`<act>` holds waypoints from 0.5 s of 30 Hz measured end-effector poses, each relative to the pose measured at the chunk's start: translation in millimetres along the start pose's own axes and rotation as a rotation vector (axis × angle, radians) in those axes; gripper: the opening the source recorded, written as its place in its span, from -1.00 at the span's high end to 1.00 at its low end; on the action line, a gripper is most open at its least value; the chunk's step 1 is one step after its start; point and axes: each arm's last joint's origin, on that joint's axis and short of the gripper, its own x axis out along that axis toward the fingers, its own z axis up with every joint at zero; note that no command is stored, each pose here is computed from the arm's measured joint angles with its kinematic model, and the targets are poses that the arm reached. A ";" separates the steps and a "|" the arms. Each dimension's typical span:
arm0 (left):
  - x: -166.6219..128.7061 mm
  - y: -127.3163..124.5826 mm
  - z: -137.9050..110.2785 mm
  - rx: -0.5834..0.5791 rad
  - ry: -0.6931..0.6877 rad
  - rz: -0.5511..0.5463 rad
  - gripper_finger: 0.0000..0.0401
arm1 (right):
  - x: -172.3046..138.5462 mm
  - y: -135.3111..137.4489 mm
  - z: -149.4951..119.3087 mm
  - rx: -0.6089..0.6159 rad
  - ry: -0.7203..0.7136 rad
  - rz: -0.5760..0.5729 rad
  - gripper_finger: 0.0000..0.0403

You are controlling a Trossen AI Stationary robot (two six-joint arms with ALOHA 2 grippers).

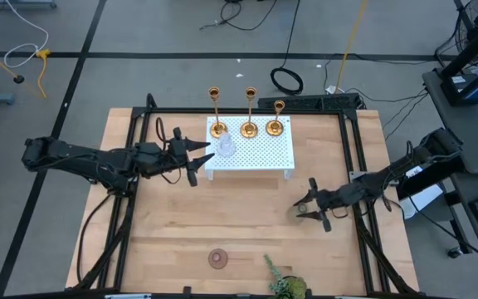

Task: Pick & Place candle stick holders
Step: Put the green glass candle holder on the shelf

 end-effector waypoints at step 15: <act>0.0 0.0 0.5 -0.002 -0.005 0.000 0.12 | 2.4 -2.3 85.2 -0.203 -0.465 -0.116 0.20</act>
